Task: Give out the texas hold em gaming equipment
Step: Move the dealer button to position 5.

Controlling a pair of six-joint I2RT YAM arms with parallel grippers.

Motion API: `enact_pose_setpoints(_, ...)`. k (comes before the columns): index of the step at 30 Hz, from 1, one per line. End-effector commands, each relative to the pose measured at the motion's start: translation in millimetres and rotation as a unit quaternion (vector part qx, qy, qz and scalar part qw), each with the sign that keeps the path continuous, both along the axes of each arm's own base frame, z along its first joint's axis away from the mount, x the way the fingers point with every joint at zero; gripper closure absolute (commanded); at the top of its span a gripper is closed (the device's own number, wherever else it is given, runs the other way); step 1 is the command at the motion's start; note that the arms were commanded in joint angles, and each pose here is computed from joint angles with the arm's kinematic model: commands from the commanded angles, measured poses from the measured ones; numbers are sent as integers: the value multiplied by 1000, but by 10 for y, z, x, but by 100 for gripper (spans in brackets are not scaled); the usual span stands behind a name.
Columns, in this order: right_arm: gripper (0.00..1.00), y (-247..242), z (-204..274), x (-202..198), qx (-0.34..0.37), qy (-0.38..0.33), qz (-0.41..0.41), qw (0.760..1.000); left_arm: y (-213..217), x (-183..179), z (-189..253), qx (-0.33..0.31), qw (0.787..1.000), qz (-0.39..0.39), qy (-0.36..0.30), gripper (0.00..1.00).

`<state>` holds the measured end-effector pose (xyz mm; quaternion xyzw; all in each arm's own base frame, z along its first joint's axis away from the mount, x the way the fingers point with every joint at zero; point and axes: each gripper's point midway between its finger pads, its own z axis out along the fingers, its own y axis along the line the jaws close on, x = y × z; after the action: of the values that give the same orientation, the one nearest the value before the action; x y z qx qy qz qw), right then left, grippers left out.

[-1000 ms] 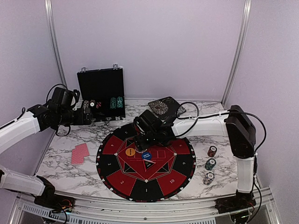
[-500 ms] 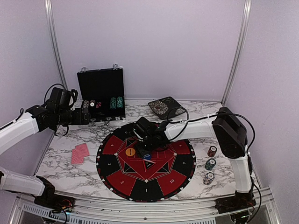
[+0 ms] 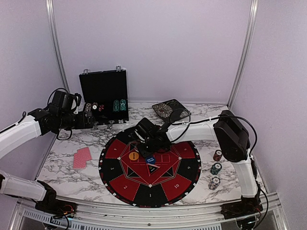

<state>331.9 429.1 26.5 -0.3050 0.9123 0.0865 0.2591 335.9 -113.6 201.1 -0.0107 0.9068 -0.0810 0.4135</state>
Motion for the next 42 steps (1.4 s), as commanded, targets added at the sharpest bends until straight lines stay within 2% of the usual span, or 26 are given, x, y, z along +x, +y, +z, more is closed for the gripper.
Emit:
enact_pose_setpoints(1, 58, 89, -80, 122, -3, -4, 14, 1000, -33, 38, -41, -11, 1000, -3, 1, 1)
enact_pose_setpoints(21, 58, 401, 2, -14, 26, 14, 67, 997, -26, 43, -82, -7, 1000, -4, 7, 1)
enact_pose_setpoints(30, 56, 308, 159, -44, 41, 20, 47, 998, -27, 37, -89, -9, 1000, -4, 9, 1)
enact_pose_setpoints(42, 51, -67, 130, -243, 6, 33, 13, 999, -31, 33, -110, -9, 1000, -4, 14, 1)
